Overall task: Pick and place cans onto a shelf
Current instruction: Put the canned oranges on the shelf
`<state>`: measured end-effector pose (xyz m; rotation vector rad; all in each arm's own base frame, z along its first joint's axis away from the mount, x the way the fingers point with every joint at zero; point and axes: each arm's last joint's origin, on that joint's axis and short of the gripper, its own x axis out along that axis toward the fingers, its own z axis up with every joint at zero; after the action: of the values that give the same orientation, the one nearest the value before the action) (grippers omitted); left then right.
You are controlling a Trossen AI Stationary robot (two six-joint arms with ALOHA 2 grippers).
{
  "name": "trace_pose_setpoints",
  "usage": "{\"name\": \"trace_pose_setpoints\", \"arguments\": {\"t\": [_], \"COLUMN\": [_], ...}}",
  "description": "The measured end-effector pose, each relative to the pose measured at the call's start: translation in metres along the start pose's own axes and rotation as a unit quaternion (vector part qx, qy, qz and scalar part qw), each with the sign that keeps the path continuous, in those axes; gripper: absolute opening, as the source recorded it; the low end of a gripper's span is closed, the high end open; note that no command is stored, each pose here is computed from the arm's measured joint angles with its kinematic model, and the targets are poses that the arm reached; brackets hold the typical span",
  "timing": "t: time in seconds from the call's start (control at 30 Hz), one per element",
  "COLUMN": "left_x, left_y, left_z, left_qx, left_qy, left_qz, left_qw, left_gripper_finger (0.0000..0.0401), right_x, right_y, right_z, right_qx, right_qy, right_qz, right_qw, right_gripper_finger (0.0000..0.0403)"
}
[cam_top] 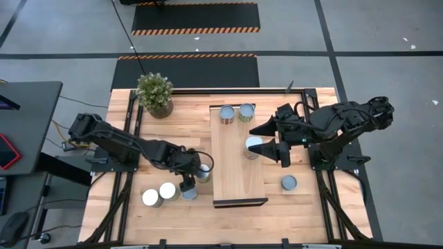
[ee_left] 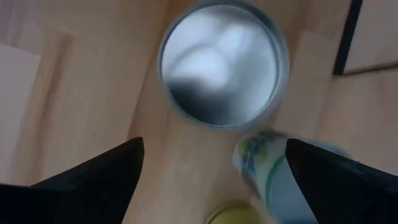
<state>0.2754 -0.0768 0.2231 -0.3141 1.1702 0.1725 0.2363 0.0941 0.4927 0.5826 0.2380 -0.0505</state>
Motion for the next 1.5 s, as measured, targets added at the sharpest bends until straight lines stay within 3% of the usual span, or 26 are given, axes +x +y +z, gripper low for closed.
{"name": "trace_pose_setpoints", "arguments": {"t": [0.37,0.57,0.9,1.27,1.5], "left_x": [0.015,0.017,0.038,0.038,0.033], "left_y": [-0.008,-0.011,-0.016,-0.016,-0.013], "left_z": [-0.005,-0.006,-0.002,-0.001,-0.005], "left_qx": [-0.005,0.000,-0.001,0.006,0.038], "left_qy": [-0.091,-0.131,-0.129,-0.136,-0.121], "left_qz": [0.006,0.045,0.037,0.048,0.060], "left_qw": [0.996,0.990,0.991,0.990,0.990], "left_gripper_finger": [0.0398,0.0398,0.0394,0.0305,0.0316], "right_x": [0.000,0.000,0.000,0.000,0.000], "right_y": [0.000,0.000,0.001,0.001,0.001], "right_z": [0.000,0.000,0.001,0.001,0.001], "right_qx": [0.013,0.017,0.019,0.020,0.024], "right_qy": [0.000,-0.001,-0.004,-0.006,-0.005], "right_qz": [0.000,0.000,0.002,0.004,0.004], "right_qw": [1.000,1.000,1.000,1.000,1.000], "right_gripper_finger": [0.0364,0.0364,0.0364,0.0364,0.0364]}}
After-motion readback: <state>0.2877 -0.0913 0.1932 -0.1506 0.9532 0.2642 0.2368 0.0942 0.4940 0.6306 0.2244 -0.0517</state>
